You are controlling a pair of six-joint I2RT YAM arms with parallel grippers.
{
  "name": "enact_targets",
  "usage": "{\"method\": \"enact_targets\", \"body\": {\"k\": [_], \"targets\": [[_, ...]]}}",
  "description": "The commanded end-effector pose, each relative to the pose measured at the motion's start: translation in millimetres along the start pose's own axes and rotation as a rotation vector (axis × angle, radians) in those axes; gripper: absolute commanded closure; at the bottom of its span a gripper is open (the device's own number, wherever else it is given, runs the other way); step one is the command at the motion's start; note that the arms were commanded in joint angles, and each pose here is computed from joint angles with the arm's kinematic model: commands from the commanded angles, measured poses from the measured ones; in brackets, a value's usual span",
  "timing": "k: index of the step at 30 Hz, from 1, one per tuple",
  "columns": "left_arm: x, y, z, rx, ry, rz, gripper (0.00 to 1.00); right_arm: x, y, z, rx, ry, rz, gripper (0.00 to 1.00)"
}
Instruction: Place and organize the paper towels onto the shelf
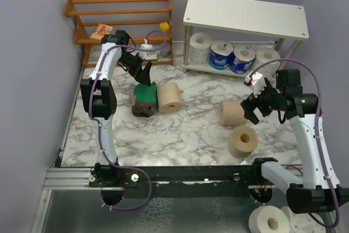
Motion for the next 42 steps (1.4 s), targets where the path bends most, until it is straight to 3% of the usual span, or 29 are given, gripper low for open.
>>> {"method": "enact_targets", "body": {"k": [1, 8, 19, 23, 25, 27, 34, 42], "targets": [[11, -7, -4, 0.020, -0.003, -0.022, 0.03, -4, 6, -33, 0.088, 0.021, -0.071, 0.00], [18, -22, -12, 0.079, -0.001, -0.038, 0.05, -2, 12, -39, 0.094, 0.025, -0.091, 0.00], [-35, -28, -32, 0.173, -0.033, -0.127, 0.22, -13, 9, -39, 0.114, 0.064, -0.123, 0.00], [-50, -26, -49, 0.253, -0.061, -0.136, 0.46, -16, 5, -38, 0.113, 0.071, -0.126, 0.00], [-54, -23, -54, 0.278, -0.064, -0.135, 0.68, -17, 3, -38, 0.113, 0.071, -0.126, 0.00], [-57, -19, -57, 0.296, -0.061, -0.124, 0.98, -17, 1, -38, 0.113, 0.071, -0.123, 0.00], [-70, 0, -43, 0.297, -0.107, -0.066, 1.00, -19, -5, -44, 0.118, 0.069, -0.133, 0.00], [-100, 77, 81, 0.188, -0.397, 0.331, 1.00, -19, -11, -60, 0.150, 0.060, -0.148, 0.01]]}}
Point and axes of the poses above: each gripper's point midway between its finger pads, its own y axis back along the fingers, its own x axis along the line the jaws close on, z = x × y, the point moved 1 cm from there along y, back along the fingers, and after that the axes turned 13 degrees about -y, right-handed, at the moved point
